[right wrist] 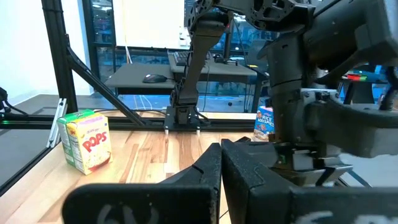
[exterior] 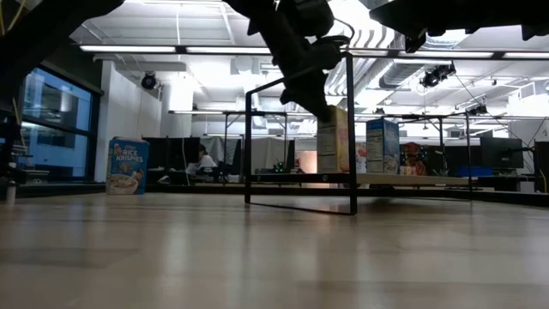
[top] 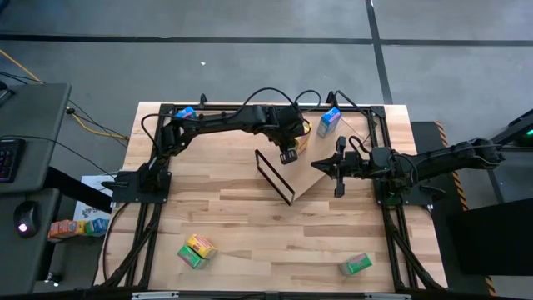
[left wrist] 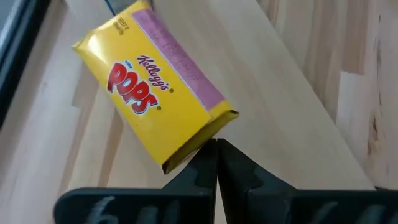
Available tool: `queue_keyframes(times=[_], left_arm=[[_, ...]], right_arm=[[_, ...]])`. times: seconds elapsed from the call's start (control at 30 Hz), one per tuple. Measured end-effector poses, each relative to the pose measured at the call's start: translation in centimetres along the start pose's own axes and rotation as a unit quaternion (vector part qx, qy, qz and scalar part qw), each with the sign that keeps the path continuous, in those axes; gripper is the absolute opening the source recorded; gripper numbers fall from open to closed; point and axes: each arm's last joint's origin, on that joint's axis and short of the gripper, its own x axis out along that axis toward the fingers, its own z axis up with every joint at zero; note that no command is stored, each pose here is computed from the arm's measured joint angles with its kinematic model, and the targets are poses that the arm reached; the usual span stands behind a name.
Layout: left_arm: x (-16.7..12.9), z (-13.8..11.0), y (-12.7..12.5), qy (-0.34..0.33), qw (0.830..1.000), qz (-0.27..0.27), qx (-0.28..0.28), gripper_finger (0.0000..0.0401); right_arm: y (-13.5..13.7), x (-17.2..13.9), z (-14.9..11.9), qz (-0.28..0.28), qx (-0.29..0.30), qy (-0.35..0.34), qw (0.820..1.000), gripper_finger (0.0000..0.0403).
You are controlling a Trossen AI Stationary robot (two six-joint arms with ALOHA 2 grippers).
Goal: Stack cereal on shelf
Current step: Put the top yellow cereal box on the shelf
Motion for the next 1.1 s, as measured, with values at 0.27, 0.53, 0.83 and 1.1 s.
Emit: queue_keyframes(times=[0.27,0.53,0.83,1.1], left_arm=[[0.0,0.3,0.9,-0.015,1.0,0.005,-0.007,0.0],[-0.1,0.8,1.5,-0.044,0.999,0.01,-0.011,0.0],[-0.2,0.9,2.3,-0.055,0.998,0.016,-0.017,0.0],[1.1,1.1,2.9,-0.068,0.997,0.023,-0.021,0.0]], right_arm=[[0.0,0.0,0.0,0.0,0.0,0.0,1.0,0.0],[0.0,0.0,0.0,0.0,0.0,0.0,1.0,0.0],[0.0,0.0,0.0,0.0,0.0,0.0,1.0,0.0],[0.0,0.0,0.0,0.0,0.0,0.0,1.0,0.0]])
